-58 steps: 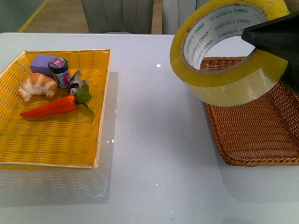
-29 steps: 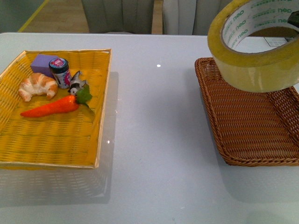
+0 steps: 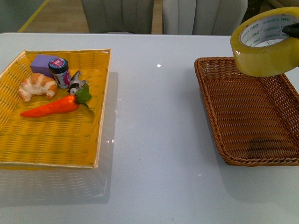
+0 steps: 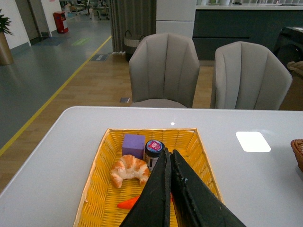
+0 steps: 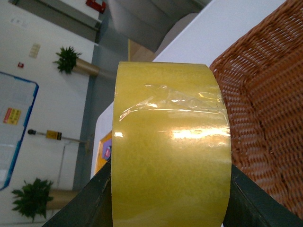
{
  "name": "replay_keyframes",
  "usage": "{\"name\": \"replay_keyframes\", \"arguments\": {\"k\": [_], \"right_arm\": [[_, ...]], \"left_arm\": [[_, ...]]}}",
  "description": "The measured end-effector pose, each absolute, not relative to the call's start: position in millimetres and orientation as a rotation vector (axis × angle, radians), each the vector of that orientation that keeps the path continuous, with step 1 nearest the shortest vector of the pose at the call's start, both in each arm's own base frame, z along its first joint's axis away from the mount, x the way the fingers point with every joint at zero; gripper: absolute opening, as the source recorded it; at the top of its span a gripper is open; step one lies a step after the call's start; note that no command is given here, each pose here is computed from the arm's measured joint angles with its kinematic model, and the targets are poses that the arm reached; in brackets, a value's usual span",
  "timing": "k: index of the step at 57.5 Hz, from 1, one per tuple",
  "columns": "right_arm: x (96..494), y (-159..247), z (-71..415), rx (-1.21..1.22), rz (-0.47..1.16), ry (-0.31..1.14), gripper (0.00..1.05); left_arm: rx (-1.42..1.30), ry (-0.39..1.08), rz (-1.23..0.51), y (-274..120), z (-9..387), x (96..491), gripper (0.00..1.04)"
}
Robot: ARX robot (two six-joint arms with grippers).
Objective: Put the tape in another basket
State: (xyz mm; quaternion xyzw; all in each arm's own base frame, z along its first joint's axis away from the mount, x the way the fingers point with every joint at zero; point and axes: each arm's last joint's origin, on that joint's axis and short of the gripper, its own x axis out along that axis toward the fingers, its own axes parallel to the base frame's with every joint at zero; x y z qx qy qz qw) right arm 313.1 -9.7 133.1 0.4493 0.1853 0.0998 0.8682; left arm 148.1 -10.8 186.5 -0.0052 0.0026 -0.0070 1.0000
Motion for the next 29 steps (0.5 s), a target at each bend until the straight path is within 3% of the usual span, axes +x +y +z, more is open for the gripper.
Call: {"name": "replay_keyframes", "arguments": {"k": [29], "right_arm": [[381.1, -30.7, 46.7, 1.103, 0.047, 0.450, 0.48]], "left_arm": [[-0.010, -0.006, -0.004, -0.5, 169.8, 126.4, 0.02]]}}
